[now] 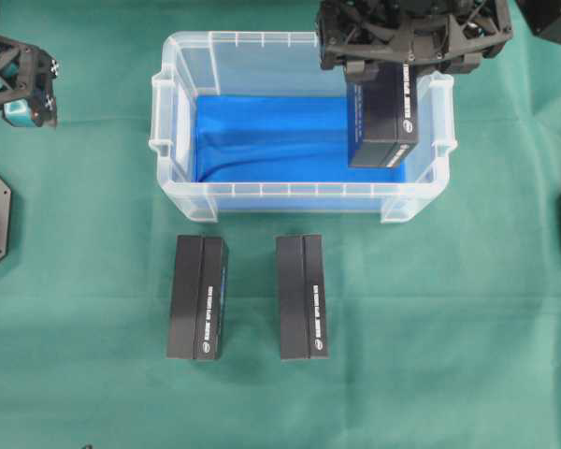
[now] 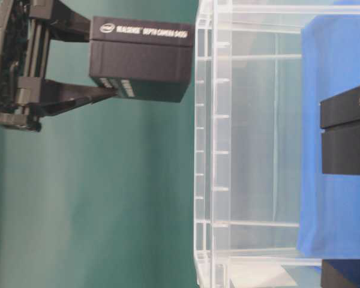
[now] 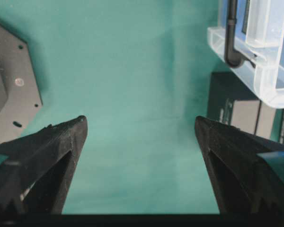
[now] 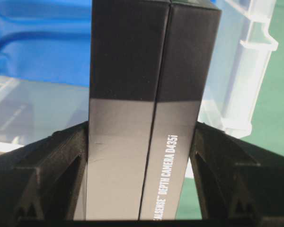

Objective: Take out the box from the case.
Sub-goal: 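Lift the right black box up out of the case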

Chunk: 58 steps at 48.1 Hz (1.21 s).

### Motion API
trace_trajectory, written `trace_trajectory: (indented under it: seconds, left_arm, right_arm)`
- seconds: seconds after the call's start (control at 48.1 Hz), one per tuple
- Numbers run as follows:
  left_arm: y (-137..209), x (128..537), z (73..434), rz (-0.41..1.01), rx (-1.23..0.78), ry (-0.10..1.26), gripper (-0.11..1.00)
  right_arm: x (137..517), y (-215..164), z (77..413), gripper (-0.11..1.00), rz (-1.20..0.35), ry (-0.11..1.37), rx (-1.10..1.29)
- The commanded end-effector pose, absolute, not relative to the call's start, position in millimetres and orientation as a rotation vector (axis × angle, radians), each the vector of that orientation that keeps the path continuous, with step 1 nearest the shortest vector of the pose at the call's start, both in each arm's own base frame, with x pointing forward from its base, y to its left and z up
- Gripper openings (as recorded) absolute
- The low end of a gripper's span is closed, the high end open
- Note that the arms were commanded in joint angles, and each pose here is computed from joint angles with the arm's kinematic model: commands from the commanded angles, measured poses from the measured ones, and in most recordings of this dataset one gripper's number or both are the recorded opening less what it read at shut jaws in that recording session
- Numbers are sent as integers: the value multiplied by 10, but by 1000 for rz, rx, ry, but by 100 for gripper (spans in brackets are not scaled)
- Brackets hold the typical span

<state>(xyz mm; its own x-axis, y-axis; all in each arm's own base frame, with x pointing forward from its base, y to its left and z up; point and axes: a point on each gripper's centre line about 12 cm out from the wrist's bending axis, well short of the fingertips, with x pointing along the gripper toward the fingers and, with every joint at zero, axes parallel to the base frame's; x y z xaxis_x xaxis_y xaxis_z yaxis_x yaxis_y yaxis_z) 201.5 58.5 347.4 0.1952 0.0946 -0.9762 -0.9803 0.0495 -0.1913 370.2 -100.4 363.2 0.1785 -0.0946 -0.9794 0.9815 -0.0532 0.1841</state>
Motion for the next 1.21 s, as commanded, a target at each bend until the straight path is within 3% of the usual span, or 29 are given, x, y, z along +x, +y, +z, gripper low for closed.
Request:
trace_trajectory:
  seconds: [0.0,1.185]
  left_arm:
    - [584,2008,3526,1071,-1195,993,99]
    - [579,2009,3521,1069,-1195,996,99]
  right_arm:
    - [3624,-989,3891,66,-1116,914,1282]
    - [3572,-968,3941,66,-1126,933,1277]
